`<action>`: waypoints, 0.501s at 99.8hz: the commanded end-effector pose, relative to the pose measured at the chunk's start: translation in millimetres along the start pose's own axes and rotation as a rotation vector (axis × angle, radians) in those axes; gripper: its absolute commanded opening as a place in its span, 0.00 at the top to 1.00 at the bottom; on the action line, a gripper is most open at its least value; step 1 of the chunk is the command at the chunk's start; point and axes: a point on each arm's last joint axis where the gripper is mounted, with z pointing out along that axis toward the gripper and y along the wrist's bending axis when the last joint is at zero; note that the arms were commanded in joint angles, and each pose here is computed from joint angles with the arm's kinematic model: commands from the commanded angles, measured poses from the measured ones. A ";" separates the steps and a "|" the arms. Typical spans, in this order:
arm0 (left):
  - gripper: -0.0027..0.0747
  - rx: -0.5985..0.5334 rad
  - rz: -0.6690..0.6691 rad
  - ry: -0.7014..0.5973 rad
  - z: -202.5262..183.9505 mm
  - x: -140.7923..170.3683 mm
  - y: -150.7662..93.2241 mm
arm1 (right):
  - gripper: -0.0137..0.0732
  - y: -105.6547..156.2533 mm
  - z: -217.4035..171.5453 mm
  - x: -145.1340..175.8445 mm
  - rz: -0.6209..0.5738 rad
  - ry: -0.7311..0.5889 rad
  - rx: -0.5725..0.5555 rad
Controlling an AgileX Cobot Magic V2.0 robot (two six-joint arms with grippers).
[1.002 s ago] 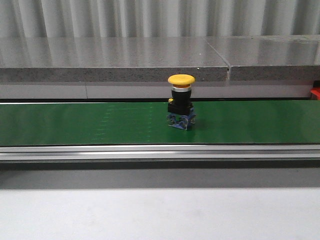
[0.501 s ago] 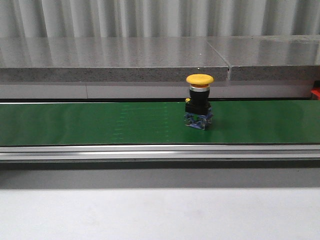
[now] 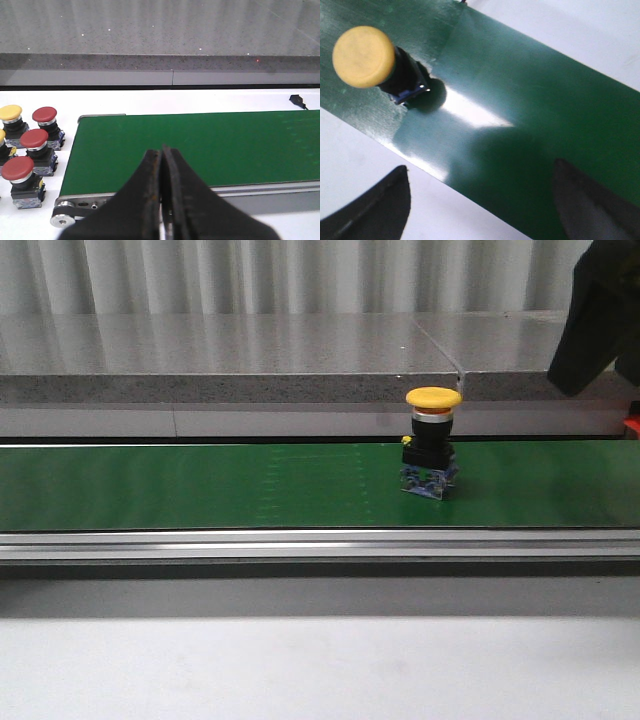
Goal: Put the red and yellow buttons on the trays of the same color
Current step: 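Move the right gripper to the yellow button on the belt and grasp it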
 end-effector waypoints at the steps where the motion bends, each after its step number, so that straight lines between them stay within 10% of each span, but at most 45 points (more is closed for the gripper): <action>1: 0.99 0.019 -0.009 -0.093 -2.6 -14.9 -1.5 | 0.17 6.0 -5.7 -11.7 -0.007 -0.078 -0.011; 50: 0.99 0.019 -0.009 -0.093 -2.6 -14.9 -1.5 | 0.18 32.4 37.1 -34.1 -0.082 -0.097 -0.055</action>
